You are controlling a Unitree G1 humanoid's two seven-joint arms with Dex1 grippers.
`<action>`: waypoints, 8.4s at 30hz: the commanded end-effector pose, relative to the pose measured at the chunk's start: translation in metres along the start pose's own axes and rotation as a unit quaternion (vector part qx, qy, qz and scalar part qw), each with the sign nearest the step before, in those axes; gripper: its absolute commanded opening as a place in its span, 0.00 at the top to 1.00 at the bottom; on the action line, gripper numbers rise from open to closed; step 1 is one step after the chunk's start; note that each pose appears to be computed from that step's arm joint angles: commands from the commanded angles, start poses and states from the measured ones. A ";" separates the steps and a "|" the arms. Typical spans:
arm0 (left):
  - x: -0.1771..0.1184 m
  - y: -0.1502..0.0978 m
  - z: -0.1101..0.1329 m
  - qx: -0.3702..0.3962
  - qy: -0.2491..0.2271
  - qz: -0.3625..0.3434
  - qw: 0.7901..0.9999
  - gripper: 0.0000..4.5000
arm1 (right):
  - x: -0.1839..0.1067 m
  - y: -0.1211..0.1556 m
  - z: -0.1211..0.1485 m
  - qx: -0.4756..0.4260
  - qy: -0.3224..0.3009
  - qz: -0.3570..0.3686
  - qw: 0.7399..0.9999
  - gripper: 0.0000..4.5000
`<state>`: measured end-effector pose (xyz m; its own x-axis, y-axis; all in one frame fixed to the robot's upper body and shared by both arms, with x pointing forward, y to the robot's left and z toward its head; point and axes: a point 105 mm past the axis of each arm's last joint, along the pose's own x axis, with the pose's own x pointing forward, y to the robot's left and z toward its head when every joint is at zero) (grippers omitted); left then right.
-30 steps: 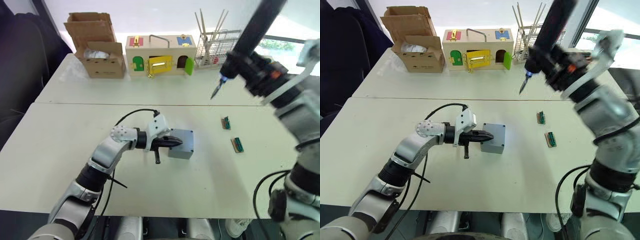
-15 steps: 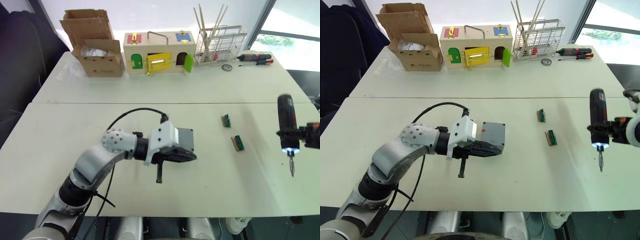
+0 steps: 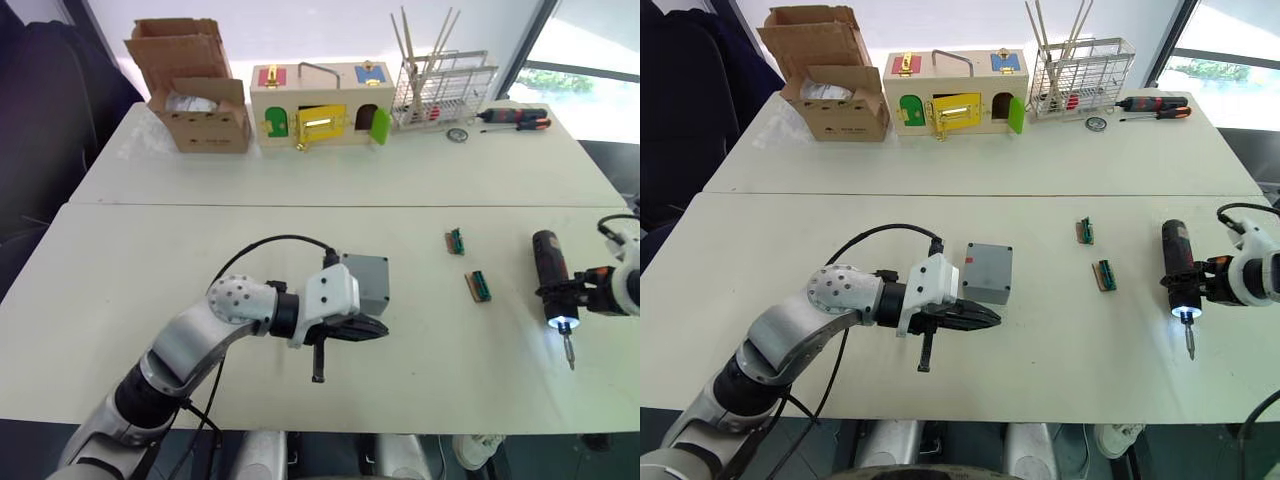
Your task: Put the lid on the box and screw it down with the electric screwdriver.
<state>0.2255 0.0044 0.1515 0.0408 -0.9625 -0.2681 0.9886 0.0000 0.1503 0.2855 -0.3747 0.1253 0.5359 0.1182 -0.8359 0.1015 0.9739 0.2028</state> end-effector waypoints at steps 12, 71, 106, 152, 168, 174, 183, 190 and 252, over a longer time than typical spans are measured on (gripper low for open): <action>-0.076 0.108 -0.006 0.001 0.018 0.311 0.950 1.00 | -0.083 0.075 0.104 -0.284 -0.288 0.067 0.912 0.00; -0.001 0.091 -0.060 0.011 0.092 0.146 0.985 1.00 | 0.022 0.220 -0.077 -0.545 -0.140 0.298 0.771 0.00; -0.032 0.072 -0.005 -0.021 -0.013 0.117 0.993 1.00 | 0.011 0.119 0.029 -0.248 -0.378 0.116 0.884 0.49; -0.023 0.063 -0.009 -0.006 0.004 0.117 0.993 1.00 | 0.055 0.109 0.046 -0.216 -0.392 0.068 0.892 0.99; -0.024 0.064 -0.011 -0.006 0.007 0.119 0.993 1.00 | 0.037 0.117 0.051 -0.225 -0.413 0.070 0.880 0.99; -0.026 0.068 -0.010 -0.005 0.004 0.125 0.992 1.00 | 0.012 0.126 0.057 -0.239 -0.436 0.078 0.864 0.99; -0.052 0.068 -0.021 -0.041 0.021 0.134 0.990 1.00 | -0.019 0.217 0.003 -0.313 -0.379 0.281 0.824 0.99; -0.056 0.068 -0.026 -0.037 0.030 0.145 0.988 1.00 | -0.003 0.230 -0.018 -0.321 -0.343 0.295 0.832 0.99; -0.002 0.009 0.029 0.051 -0.051 -0.015 0.997 1.00 | -0.075 0.006 0.024 -0.140 -0.083 -0.009 0.987 0.00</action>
<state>0.2335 0.0008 0.1750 -0.0140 -0.9805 -0.1961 0.9787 -0.0535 0.1980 0.2681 -0.3794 0.1934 0.6728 0.0847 -0.7350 -0.1305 0.9914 -0.0052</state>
